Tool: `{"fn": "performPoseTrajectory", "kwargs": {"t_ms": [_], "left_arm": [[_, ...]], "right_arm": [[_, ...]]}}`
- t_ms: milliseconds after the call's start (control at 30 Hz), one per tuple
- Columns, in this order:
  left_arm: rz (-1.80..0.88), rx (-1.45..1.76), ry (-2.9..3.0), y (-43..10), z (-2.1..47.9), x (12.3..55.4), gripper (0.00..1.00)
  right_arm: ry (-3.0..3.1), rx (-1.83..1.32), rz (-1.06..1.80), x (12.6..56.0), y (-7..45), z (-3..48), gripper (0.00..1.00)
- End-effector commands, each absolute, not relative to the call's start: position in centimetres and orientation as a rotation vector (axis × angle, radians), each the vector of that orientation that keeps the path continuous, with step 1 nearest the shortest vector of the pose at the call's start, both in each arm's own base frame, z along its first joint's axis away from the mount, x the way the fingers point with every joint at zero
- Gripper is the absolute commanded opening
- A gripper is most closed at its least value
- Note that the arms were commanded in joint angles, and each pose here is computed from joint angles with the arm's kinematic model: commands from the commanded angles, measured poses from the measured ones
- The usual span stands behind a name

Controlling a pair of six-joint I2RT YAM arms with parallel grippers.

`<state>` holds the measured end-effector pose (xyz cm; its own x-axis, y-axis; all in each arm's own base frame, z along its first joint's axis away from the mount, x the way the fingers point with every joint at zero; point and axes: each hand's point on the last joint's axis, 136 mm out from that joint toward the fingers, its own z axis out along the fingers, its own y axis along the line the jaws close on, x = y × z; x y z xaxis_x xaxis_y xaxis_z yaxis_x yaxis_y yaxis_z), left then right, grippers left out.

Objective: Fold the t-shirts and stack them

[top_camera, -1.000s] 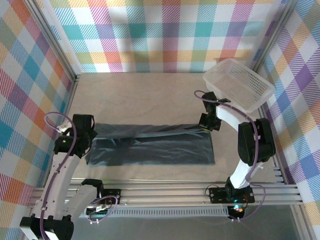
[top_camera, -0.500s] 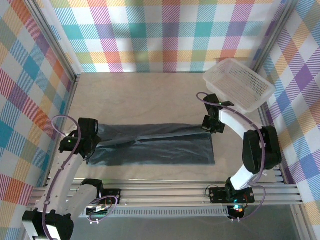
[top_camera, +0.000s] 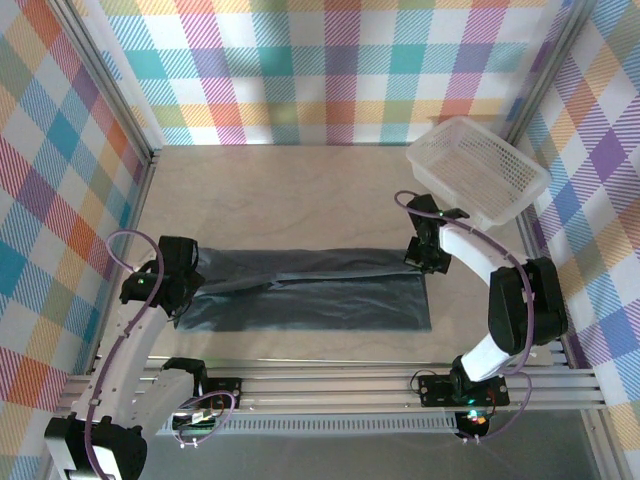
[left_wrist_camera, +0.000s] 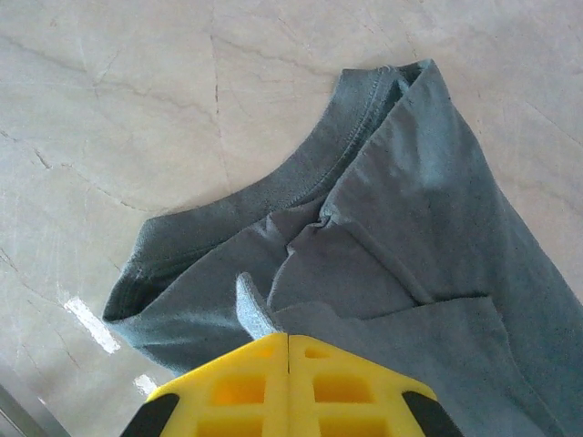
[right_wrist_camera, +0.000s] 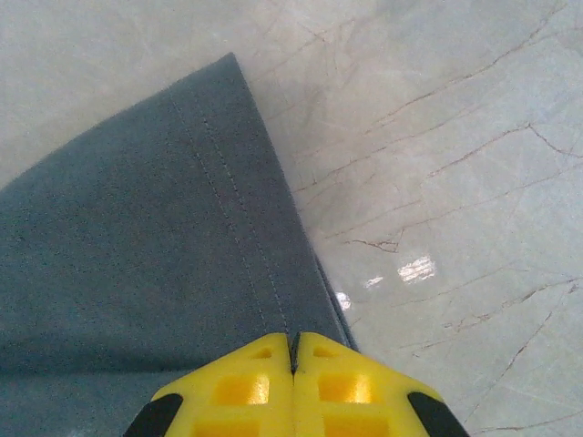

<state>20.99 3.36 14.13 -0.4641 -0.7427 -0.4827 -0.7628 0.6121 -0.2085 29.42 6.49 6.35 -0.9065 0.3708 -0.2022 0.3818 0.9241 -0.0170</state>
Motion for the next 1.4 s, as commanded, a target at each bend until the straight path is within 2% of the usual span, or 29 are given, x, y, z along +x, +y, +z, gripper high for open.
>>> {"fn": "performPoseTrajectory", "kwargs": {"t_ms": [0, 167, 267, 400, 467, 533, 600, 700, 833, 1000, 1167, 1367], "left_arm": [[0.055, -1.170, 2.331, 3.1, 13.2, 20.8, 0.00], [0.066, -1.164, 2.336, 3.2, 13.2, 20.9, 0.00], [0.092, -1.166, 2.343, 3.4, 13.1, 20.6, 0.00], [0.056, -1.147, 2.345, 3.0, 13.2, 21.1, 0.00], [0.007, -1.126, 2.343, 2.4, 13.9, 21.9, 0.10], [-0.025, -1.107, 2.333, 2.1, 15.1, 23.0, 0.30], [-0.035, -1.100, 2.316, 2.0, 16.4, 24.0, 0.44], [-0.057, -1.078, 2.294, 1.7, 18.0, 26.3, 0.49], [-0.126, -1.114, 2.296, 1.8, 17.8, 30.3, 0.51], [-0.178, -1.257, 2.381, 4.1, 13.7, 34.3, 0.48], [-0.168, -1.302, 2.469, 6.7, 9.1, 36.4, 0.47], [-0.258, -1.255, 2.562, 6.2, 5.5, 38.8, 0.50]], "right_arm": [[2.930, 0.612, -0.119, 27.9, 6.2, 5.5, 0.00], [2.944, 0.630, -0.123, 27.4, 6.2, 4.9, 0.01], [2.942, 0.631, -0.128, 27.5, 6.1, 4.9, 0.05], [2.934, 0.640, -0.122, 27.6, 6.2, 5.5, 0.25], [2.911, 0.642, -0.122, 27.8, 6.0, 6.3, 0.33], [2.874, 0.644, -0.105, 28.3, 5.9, 7.5, 0.38], [2.850, 0.647, -0.081, 28.9, 6.0, 8.5, 0.39], [2.825, 0.648, -0.023, 30.2, 6.6, 9.4, 0.40], [2.832, 0.643, 0.117, 32.2, 8.4, 8.9, 0.38], [2.873, 0.701, 0.206, 33.7, 9.0, 6.5, 0.35], [2.912, 0.713, 0.208, 34.9, 8.4, 4.9, 0.36], [2.952, 0.702, 0.243, 35.9, 8.4, 4.0, 0.39]]}}
